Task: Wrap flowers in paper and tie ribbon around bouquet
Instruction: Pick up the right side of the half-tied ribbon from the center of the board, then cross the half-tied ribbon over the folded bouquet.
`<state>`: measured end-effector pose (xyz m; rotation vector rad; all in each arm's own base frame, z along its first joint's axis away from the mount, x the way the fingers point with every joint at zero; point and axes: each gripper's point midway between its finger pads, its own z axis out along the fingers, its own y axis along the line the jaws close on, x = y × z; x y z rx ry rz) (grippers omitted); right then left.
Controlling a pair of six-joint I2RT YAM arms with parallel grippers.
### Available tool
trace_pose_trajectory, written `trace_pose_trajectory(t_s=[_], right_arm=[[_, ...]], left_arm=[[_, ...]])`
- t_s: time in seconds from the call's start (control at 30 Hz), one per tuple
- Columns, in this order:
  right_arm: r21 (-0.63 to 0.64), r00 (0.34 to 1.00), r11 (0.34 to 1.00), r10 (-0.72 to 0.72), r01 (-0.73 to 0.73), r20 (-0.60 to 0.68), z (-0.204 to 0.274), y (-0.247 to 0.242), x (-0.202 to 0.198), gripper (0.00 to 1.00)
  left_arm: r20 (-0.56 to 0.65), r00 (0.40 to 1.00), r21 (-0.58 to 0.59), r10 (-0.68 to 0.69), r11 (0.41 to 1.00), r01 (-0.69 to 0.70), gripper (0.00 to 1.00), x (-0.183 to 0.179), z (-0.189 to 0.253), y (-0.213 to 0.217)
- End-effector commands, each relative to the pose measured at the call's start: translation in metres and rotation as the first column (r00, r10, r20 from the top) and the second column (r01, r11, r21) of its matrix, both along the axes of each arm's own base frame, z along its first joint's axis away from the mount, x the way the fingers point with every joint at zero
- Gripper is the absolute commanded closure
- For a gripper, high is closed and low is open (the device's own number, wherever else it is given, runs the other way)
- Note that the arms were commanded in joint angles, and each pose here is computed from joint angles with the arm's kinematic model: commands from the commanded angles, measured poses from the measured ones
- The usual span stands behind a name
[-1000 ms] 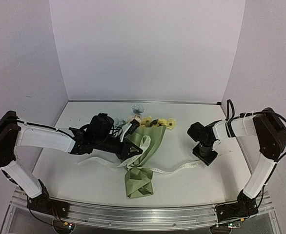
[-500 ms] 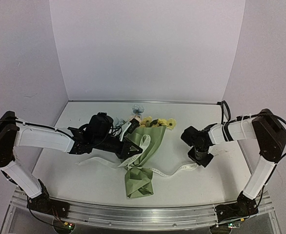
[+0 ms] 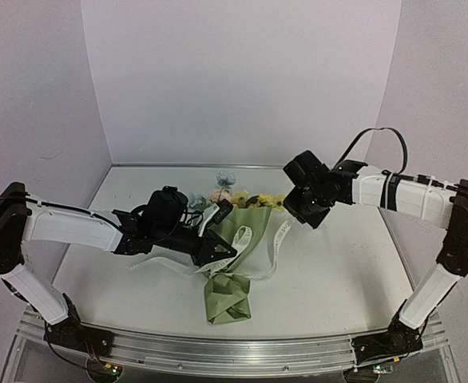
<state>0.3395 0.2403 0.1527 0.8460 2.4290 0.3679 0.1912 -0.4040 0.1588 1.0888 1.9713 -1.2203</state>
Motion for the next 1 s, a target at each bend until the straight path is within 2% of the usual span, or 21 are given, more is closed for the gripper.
trace_pose_trajectory(t_s=[0.0, 0.1, 0.3, 0.4, 0.53, 0.87, 0.97], right_arm=[[0.017, 0.995, 0.996, 0.085, -0.086, 0.05, 0.027, 0.042, 0.013, 1.0], [0.051, 0.987, 0.989, 0.137, -0.141, 0.083, 0.043, 0.074, 0.016, 1.0], [0.119, 0.97, 0.968, 0.204, -0.22, 0.129, 0.061, 0.105, 0.018, 1.0], [0.193, 0.942, 0.923, 0.312, -0.332, 0.127, 0.063, 0.138, 0.012, 1.0], [0.258, 0.889, 0.852, 0.443, -0.457, 0.112, 0.063, 0.175, -0.012, 1.0], [0.436, 0.809, 0.705, 0.58, -0.559, 0.098, 0.07, 0.243, -0.052, 1.0], [0.437, 0.803, 0.7, 0.588, -0.565, 0.097, 0.07, 0.245, -0.058, 1.0]], left_arm=[[0.096, 0.993, -0.037, -0.065, 0.997, 0.069, 1.0, -0.012, 0.011, -0.009], [0.116, 0.989, -0.029, -0.086, 0.996, 0.09, 1.0, -0.018, 0.007, -0.012], [0.17, 0.982, -0.041, -0.083, 0.995, 0.091, 1.0, -0.027, 0.008, 0.001], [0.178, 0.982, -0.035, -0.063, 0.997, 0.07, 1.0, -0.027, 0.002, 0.006], [0.192, 0.981, -0.086, -0.008, 0.996, 0.025, 1.0, -0.027, 0.002, 0.016], [0.287, 0.941, -0.177, 0.178, 0.976, -0.131, 0.99, -0.013, 0.01, 0.037], [0.299, 0.934, -0.182, 0.196, 0.972, -0.146, 0.99, -0.008, 0.009, 0.035]])
